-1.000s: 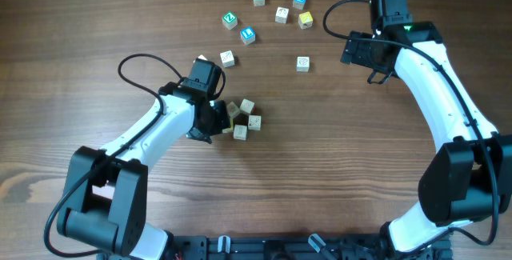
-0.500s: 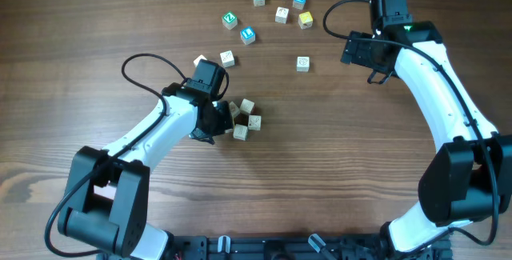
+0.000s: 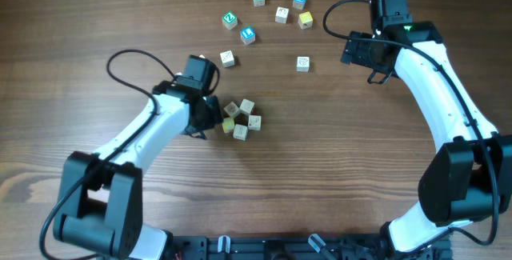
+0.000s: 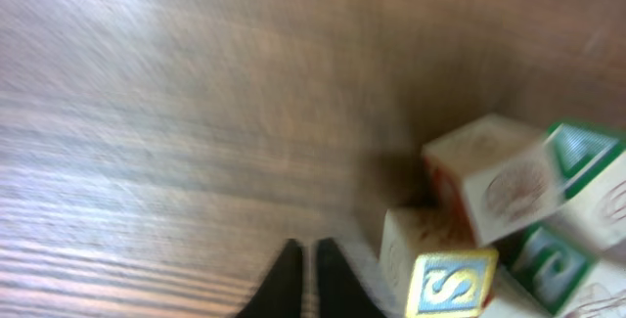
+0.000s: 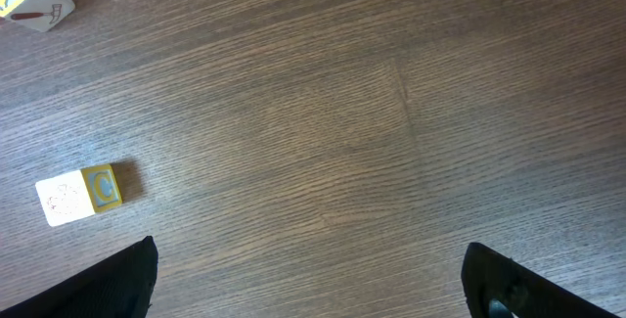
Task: Form a circle
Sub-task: 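Lift the left gripper away from the ring to the left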
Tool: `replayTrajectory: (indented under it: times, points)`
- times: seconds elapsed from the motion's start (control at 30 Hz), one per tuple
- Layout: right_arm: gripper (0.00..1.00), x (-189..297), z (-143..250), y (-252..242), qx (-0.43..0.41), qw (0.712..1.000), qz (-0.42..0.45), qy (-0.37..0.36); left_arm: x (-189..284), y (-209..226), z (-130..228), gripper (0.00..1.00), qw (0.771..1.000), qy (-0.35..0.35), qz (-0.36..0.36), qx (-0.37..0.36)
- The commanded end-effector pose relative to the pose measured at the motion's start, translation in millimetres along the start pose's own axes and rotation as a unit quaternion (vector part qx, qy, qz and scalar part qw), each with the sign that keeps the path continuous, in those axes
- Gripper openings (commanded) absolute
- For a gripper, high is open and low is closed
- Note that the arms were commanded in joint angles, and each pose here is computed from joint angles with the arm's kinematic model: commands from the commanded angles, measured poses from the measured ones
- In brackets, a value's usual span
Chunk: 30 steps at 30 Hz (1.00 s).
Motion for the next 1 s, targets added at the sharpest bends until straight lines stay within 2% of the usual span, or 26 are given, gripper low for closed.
replayTrajectory:
  times: [0.0,0.03,0.07,0.1,0.97]
  points:
    - [1.00,5.3,-2.3,1.5,0.004,1.000,-0.003,-0.008,23.7,11.8,-28.0,0.25,0.997,-0.061,0.013,0.038]
    - [1.00,5.3,-2.3,1.5,0.004,1.000,-0.003,-0.008,23.5,16.2,-30.1,0.32,0.997,-0.061,0.011,0.045]
    - [1.00,5.3,-2.3,1.6,0.004,1.000,-0.003,-0.008,23.5,21.8,-32.1,0.57,0.997,-0.060,0.008,0.054]
    - [1.00,5.3,-2.3,1.5,0.004,1.000,-0.003,-0.008,23.6,28.9,-34.9,1.00,0.996,-0.060,0.004,0.066]
    - [1.00,5.3,-2.3,1.5,0.004,1.000,-0.003,-0.008,32.1,31.5,-36.5,1.00,0.995,-0.072,0.011,0.071]
Point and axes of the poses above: each gripper's point midway between its finger pads, its own x axis back along the fingers, its own y axis along the line the jaws close on, z = x × y, the point moved 8 cm from there along x, back along the fingers
